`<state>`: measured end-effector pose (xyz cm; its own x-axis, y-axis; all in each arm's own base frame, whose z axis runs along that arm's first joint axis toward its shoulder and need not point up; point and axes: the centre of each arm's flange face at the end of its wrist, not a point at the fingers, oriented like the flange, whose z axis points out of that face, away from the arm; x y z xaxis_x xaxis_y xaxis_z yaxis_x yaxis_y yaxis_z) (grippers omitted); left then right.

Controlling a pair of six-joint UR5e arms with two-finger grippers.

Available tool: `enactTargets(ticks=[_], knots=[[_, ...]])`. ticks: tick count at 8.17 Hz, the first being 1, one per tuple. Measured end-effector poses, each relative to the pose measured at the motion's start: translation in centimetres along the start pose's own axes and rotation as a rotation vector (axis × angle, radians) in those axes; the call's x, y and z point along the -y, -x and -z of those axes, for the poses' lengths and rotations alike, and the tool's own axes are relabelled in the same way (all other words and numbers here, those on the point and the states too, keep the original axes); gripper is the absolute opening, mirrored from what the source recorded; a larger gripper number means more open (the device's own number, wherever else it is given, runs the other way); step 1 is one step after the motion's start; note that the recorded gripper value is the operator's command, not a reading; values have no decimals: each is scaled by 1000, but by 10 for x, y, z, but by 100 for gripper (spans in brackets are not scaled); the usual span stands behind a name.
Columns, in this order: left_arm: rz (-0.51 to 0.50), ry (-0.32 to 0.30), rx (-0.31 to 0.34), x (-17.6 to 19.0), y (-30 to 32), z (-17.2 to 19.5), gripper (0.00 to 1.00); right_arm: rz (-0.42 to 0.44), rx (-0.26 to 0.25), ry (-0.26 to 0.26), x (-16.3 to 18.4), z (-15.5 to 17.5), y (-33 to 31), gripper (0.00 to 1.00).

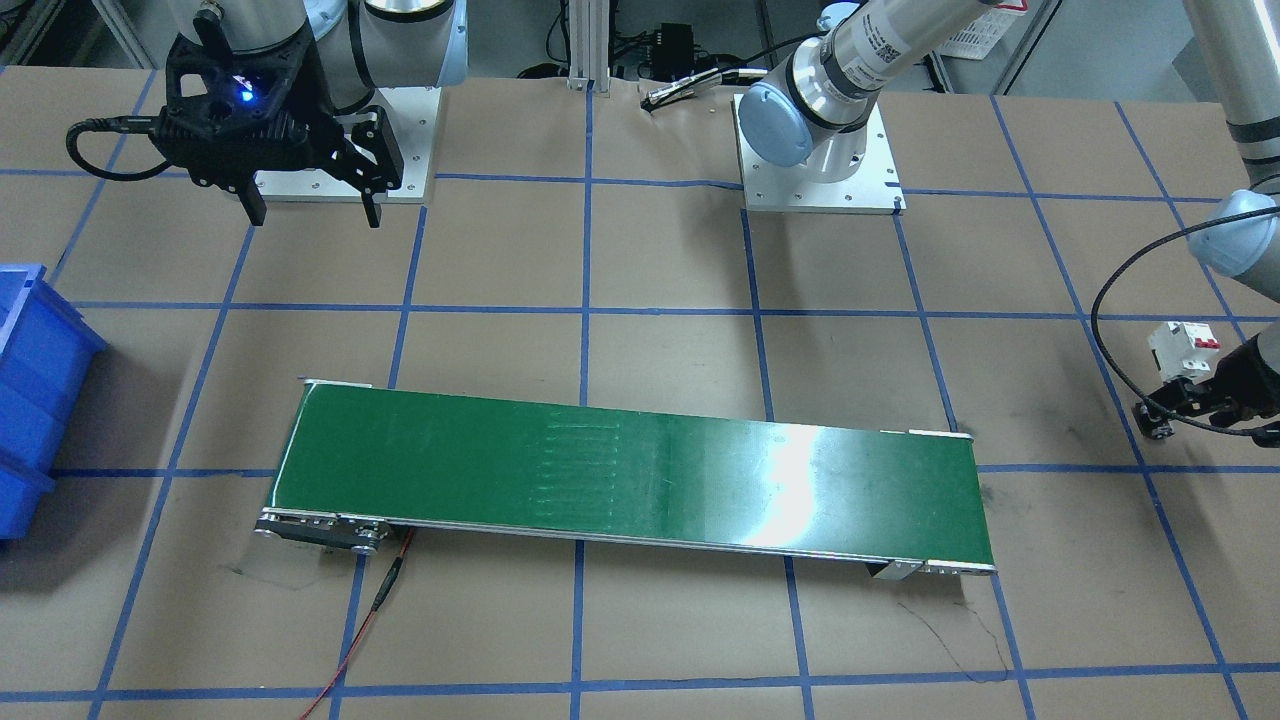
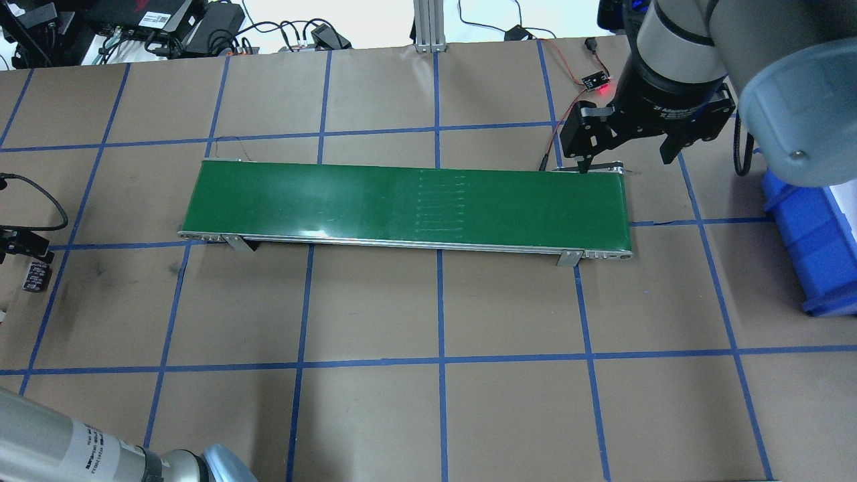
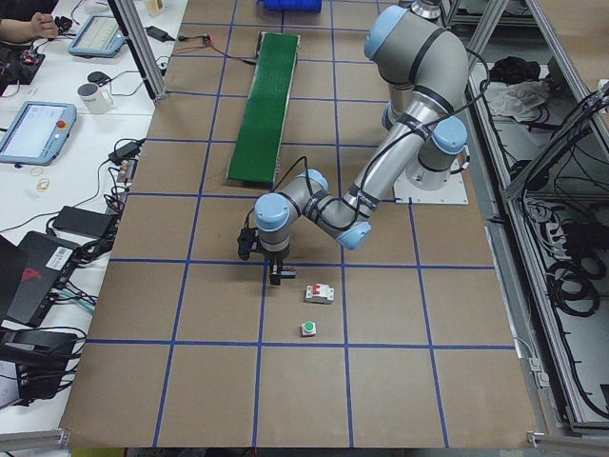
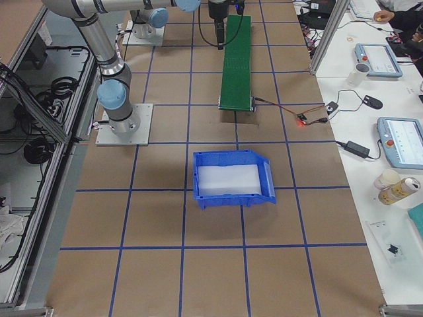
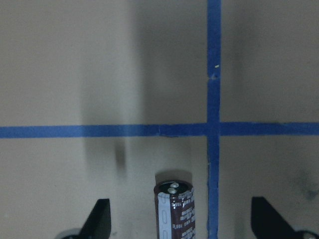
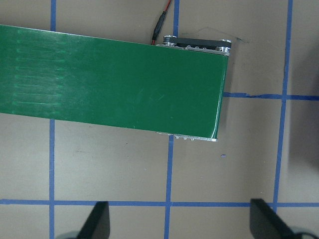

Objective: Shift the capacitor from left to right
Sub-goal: 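Close the left gripper on the black capacitor and lift it, then carry the capacitor with the left gripper toward the conveyor's near end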

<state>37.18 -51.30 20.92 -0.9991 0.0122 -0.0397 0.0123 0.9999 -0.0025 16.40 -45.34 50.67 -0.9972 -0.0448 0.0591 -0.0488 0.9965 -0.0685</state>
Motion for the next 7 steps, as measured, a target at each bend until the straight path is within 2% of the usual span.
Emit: enactTargets(ticks=[3,5,6,7], knots=[[-6,18,-15,-10,6,-11,100,0,0,1,0,0,0,100],[-5,41,-46,-12,8,-36,83,-1,2,1,0,-1,0,100],[-11,49,-55,-14,10,-43,82,-1,3,2,0,-1,0,100],[-24,53,-58,-15,11,-46,76,-1,4,3,0,-1,0,100]])
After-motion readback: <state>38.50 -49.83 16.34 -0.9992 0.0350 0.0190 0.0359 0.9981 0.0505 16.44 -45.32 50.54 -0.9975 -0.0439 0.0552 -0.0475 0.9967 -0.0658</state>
